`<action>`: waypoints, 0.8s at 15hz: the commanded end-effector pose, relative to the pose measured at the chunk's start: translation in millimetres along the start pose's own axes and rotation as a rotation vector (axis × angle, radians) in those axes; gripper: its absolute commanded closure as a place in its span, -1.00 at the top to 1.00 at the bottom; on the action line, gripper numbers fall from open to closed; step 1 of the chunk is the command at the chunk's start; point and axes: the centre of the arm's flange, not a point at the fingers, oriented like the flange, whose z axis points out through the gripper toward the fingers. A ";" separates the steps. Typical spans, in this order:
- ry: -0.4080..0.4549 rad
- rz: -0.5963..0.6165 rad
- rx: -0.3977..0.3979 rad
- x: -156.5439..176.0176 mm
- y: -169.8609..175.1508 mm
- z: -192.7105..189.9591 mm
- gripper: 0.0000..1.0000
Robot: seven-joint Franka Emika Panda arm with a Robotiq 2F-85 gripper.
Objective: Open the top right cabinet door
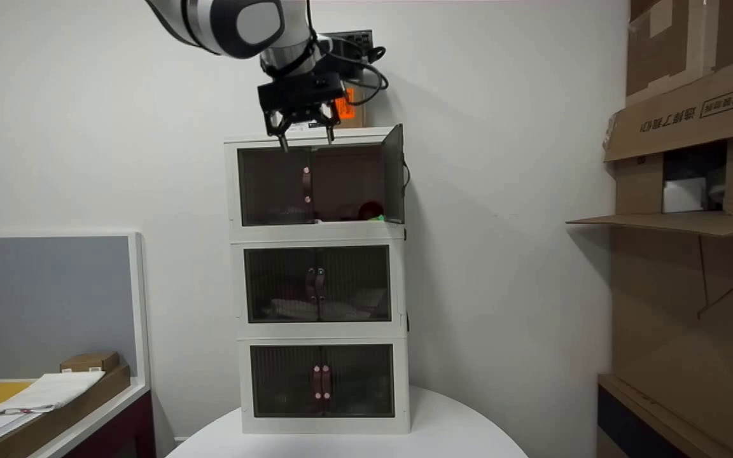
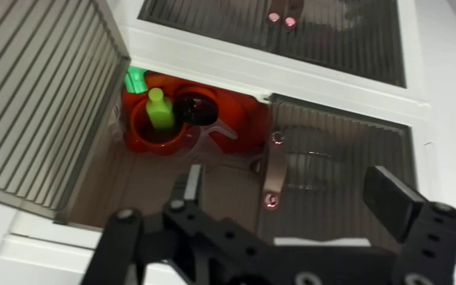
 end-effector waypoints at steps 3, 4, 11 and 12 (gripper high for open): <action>0.038 -0.012 0.216 -77.3 -61.6 -38.7 1.00; 0.015 0.011 0.236 -82.8 -66.3 -41.5 1.00; -0.011 0.032 0.214 -81.8 -61.3 -30.3 1.00; -0.013 0.032 0.215 -81.9 -61.4 -29.4 1.00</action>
